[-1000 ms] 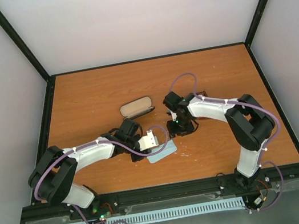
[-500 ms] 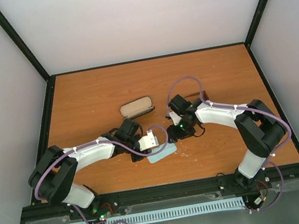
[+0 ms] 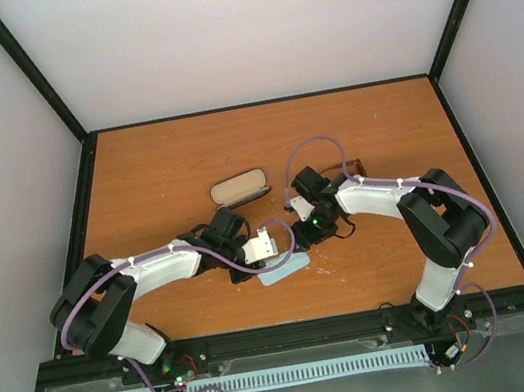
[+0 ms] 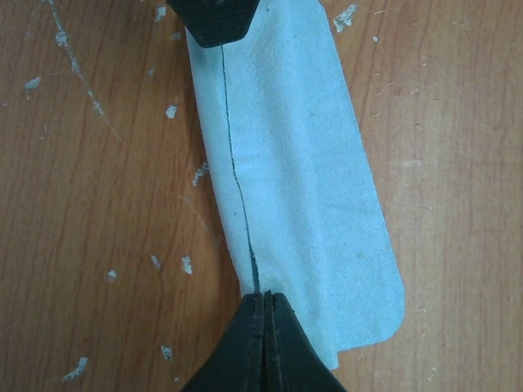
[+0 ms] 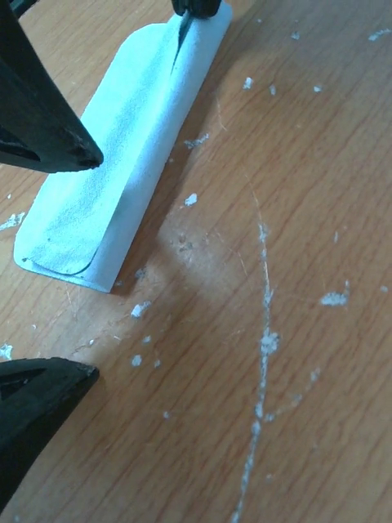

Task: Organize the sunglasses
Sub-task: Pick up the glasses cleaning cloth from the center of the board.

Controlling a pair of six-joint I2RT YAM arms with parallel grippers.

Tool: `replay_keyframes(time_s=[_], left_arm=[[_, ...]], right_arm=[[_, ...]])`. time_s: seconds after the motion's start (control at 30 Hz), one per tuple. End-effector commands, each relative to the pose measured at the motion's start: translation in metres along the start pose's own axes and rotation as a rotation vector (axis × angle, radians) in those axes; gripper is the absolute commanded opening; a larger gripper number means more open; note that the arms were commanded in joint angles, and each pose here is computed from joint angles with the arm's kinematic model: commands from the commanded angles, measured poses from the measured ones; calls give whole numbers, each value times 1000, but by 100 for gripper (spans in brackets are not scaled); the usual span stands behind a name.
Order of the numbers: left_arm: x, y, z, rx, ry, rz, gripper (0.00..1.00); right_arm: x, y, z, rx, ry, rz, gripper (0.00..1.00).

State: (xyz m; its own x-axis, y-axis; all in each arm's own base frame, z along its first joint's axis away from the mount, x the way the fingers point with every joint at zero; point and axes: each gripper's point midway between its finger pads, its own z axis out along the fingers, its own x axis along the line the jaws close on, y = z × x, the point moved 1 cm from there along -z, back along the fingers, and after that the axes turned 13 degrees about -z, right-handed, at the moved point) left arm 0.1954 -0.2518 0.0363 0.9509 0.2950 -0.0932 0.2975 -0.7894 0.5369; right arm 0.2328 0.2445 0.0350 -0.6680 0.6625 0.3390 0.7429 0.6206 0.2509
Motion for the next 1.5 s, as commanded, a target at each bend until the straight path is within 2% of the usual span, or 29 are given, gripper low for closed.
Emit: replay_keyframes(time_s=[0.0, 0.1, 0.33, 0.5, 0.83, 0.97, 1.1, 1.17, 1.33, 1.4, 1.47], left_arm=[[-2, 5, 2, -12, -12, 20, 1], [-1, 4, 3, -9, -9, 20, 1], [-1, 3, 4, -2, -11, 17, 1], [0, 4, 5, -1, -10, 16, 1], [1, 5, 5, 3, -9, 18, 1], [0, 4, 6, 3, -10, 17, 1], [1, 5, 6, 2, -7, 14, 2], [3, 4, 6, 4, 4, 7, 12], [11, 5, 3, 0, 58, -6, 55], [16, 6, -2, -18, 87, -14, 62], [23, 10, -9, -48, 104, -40, 62]], right_arm=[[2, 5, 5, -10, 29, -53, 58], [3, 2, 8, 5, 49, -70, 48], [3, -7, 13, 29, 55, -91, 45], [2, -10, 16, 40, 58, -92, 33], [1, -5, 20, 32, 67, -87, 20], [4, -3, 19, 20, 80, -84, 5], [5, -1, 18, 9, 92, -81, 3], [6, 0, 18, 4, 96, -76, 3], [3, -2, 18, 0, 85, -54, 3], [3, -3, 18, 2, 79, -50, 3], [2, -4, 17, 4, 72, -49, 3]])
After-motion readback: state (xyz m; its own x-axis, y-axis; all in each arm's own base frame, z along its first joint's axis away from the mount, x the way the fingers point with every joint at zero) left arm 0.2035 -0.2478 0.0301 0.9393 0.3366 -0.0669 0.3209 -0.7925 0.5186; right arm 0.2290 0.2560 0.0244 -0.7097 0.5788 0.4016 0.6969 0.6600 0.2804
